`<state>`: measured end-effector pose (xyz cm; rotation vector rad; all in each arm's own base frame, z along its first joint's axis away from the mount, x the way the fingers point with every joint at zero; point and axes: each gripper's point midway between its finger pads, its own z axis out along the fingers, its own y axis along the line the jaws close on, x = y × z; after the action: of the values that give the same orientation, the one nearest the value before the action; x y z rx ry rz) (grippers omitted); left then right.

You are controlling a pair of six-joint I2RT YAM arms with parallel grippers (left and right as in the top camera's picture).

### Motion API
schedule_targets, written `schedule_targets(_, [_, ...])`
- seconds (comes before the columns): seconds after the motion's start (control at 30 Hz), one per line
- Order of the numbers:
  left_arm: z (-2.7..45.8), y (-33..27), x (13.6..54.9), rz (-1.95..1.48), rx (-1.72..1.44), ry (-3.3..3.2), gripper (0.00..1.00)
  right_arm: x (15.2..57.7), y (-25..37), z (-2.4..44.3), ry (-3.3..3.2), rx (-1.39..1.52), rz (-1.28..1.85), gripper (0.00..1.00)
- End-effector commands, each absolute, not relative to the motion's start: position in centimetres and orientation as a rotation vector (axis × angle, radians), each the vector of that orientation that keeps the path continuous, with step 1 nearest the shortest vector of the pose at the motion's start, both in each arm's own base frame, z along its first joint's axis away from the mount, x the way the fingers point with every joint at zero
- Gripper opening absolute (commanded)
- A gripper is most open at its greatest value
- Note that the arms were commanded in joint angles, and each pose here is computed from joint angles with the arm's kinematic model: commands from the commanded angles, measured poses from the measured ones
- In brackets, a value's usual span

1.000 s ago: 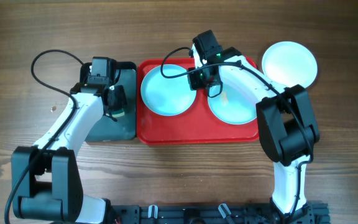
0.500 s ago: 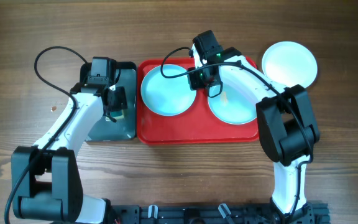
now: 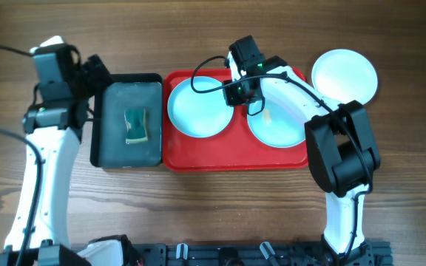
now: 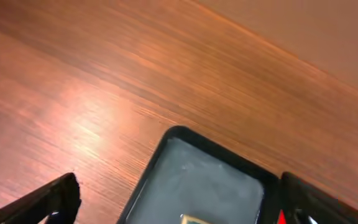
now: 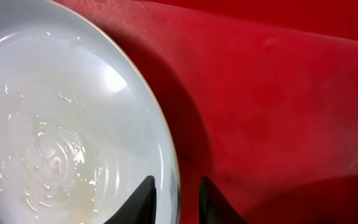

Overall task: Clean dirty plates on tray and stack at the side
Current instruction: 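Lift the left light-blue plate off the red tray with right gripper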

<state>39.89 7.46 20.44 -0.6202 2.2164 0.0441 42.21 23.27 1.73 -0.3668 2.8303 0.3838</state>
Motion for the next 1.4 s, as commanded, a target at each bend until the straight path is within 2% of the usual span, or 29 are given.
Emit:
schedule_targets(0.0, [20.0, 8.0, 39.3, 0.056, -0.658, 2.237, 1.00, 41.5, 23.2, -0.3, 2.855, -0.375, 0.388, 0.20])
schedule_targets(0.1, [19.4, 7.9, 38.7, 0.062, -0.663, 2.271, 1.00, 41.3, 23.1, -1.0, 2.845, -0.375, 0.390, 0.16])
schedule_targets(0.17, [19.4, 7.9, 38.7, 0.062, -0.663, 2.271, 1.00, 41.4, 23.1, -1.0, 2.841, -0.379, 0.389, 0.04])
schedule_targets(0.3, [19.4, 7.9, 38.7, 0.062, -0.663, 2.271, 1.00, 42.7, 22.6, 1.3, 2.809, -0.354, 0.361, 0.04])
schedule_targets(0.57, [19.4, 7.9, 38.7, 0.062, -0.663, 2.271, 1.00, 45.0, 21.5, 13.5, 2.552, -0.298, 0.338, 0.04])
schedule_targets(0.7, [19.4, 7.9, 38.7, 0.062, -0.663, 2.271, 1.00, 45.7, 22.5, 15.2, 2.487, -0.260, 0.383, 0.04])
schedule_targets(0.87, [19.4, 7.9, 38.7, 0.062, -0.663, 2.271, 1.00, 45.7, 26.9, 15.9, 2.403, -0.296, 0.459, 0.04])
schedule_targets(1.1, [19.4, 7.9, 38.7, 0.062, -0.663, 2.271, 1.00, 44.7, 33.4, 16.1, 2.237, -0.336, 0.295, 0.05])
schedule_targets(1.37, [19.4, 7.9, 38.7, 0.062, -0.663, 2.271, 1.00, 42.4, 39.4, 19.1, 1.891, -0.737, -0.035, 0.04])
